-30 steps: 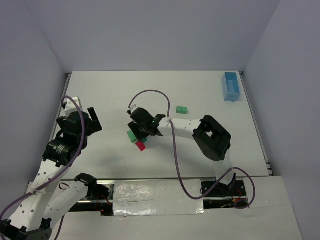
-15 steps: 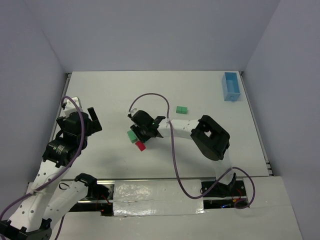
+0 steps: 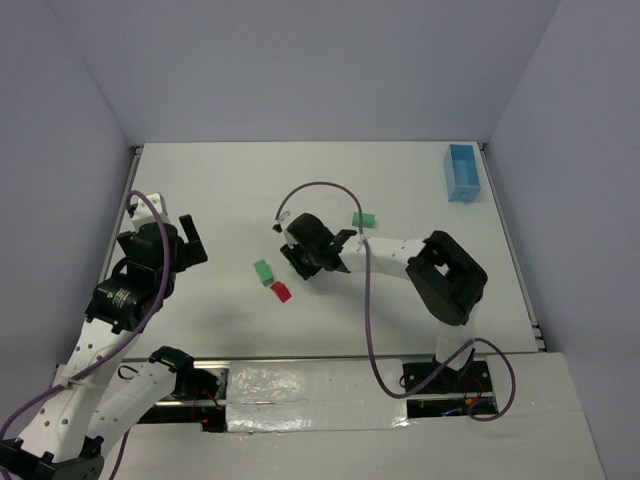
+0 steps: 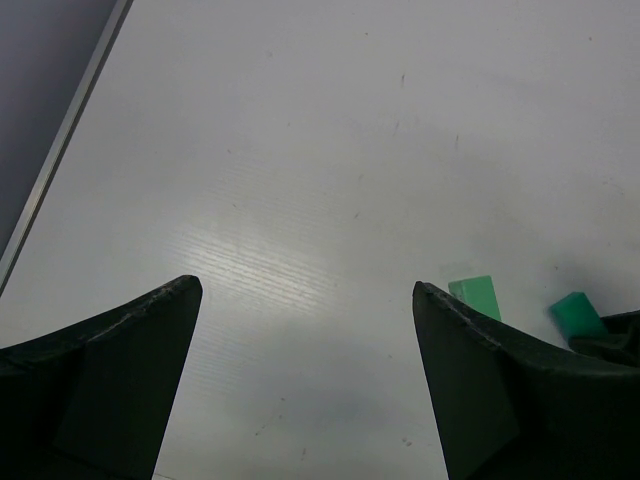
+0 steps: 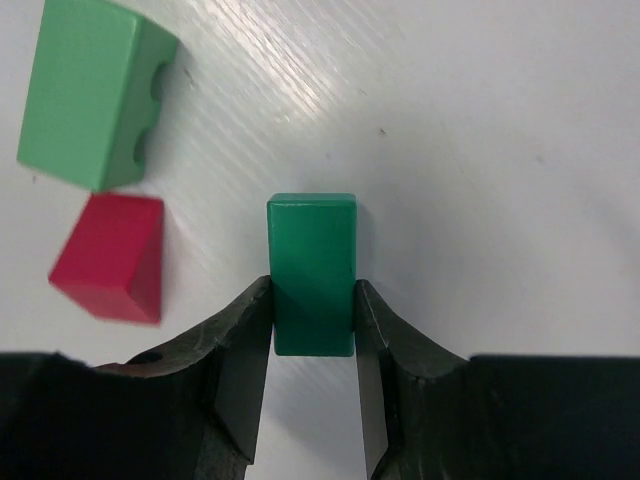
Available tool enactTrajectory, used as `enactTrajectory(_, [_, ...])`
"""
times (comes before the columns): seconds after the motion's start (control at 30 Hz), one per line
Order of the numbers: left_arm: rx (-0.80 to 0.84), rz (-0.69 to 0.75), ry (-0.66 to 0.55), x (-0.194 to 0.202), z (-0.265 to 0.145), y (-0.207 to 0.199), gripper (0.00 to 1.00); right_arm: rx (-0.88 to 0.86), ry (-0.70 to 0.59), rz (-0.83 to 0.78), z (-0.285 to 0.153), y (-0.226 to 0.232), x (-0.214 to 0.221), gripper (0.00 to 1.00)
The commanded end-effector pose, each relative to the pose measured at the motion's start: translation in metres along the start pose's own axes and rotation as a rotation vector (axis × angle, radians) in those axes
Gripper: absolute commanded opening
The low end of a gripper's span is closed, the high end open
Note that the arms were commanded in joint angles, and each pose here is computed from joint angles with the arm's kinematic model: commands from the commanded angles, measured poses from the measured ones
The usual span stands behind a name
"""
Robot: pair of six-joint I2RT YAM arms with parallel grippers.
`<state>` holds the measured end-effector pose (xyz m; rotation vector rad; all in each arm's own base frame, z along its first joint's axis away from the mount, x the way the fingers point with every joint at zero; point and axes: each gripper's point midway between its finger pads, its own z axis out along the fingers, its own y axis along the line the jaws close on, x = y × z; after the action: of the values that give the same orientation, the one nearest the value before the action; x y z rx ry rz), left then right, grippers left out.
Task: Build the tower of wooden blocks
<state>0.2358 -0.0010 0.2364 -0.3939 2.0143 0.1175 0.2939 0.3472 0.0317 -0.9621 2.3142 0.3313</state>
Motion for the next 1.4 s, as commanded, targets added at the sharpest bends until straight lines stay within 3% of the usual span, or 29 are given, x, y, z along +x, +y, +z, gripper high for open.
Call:
enactTrajectory(0.0, [0.061, 0.011, -0.009, -0.006, 0.003, -0.013, 1.0, -0.022, -0.219, -0.122, -0.048, -0.012, -0.051, 0.11])
enactTrajectory(0.03, [0.125, 0.002, 0.016, -0.003, 0.001, -0.025, 1.0, -0.026, -0.236, -0.149, -0.055, -0.013, -0.053, 0.03])
enactTrajectory(0.1, [0.233, -0.037, 0.043, -0.003, -0.006, -0.046, 1.0, -0.047, -0.287, -0.21, -0.076, -0.013, -0.058, 0.01])
enactTrajectory(0.13, [0.393, -0.08, 0.073, -0.003, -0.016, -0.076, 0.99, -0.061, -0.301, -0.228, -0.084, -0.01, -0.058, 0.0])
enactTrajectory(0.2, [0.614, -0.156, 0.141, -0.003, -0.036, -0.117, 0.99, -0.116, -0.387, -0.276, -0.114, -0.001, -0.069, 0.0])
enactTrajectory(0.23, [0.621, -0.191, 0.138, -0.007, -0.035, -0.121, 0.99, -0.146, -0.407, -0.295, -0.123, 0.004, -0.067, 0.0])
enactTrajectory(0.3, [0.809, -0.229, 0.234, 0.0, -0.055, -0.151, 0.99, -0.194, -0.5, -0.349, -0.15, 0.014, -0.07, 0.0])
enactTrajectory(0.43, [1.053, -0.345, 0.369, 0.004, -0.076, -0.192, 1.0, -0.351, -0.535, -0.428, -0.169, 0.04, -0.063, 0.0])
enactTrajectory(0.53, [1.086, -0.401, 0.456, 0.016, -0.073, -0.202, 0.98, -0.406, -0.548, -0.442, -0.176, 0.051, -0.066, 0.01])
enactTrajectory(0.8, [1.104, -0.348, 0.6, 0.056, -0.068, -0.226, 0.7, -0.457, -0.605, -0.51, -0.196, 0.062, -0.071, 0.02])
enactTrajectory(1.0, [1.143, -0.349, 0.653, 0.067, -0.068, -0.234, 0.67, -0.47, -0.577, -0.541, -0.195, 0.064, -0.062, 0.03])
enactTrajectory(1.1, [1.14, -0.33, 0.658, 0.067, -0.068, -0.235, 0.57, -0.465, -0.555, -0.555, -0.192, 0.063, -0.056, 0.02])
enactTrajectory(1.37, [1.098, -0.27, 0.694, 0.077, -0.065, -0.229, 0.54, -0.413, -0.582, -0.639, -0.197, 0.063, -0.051, 0.0])
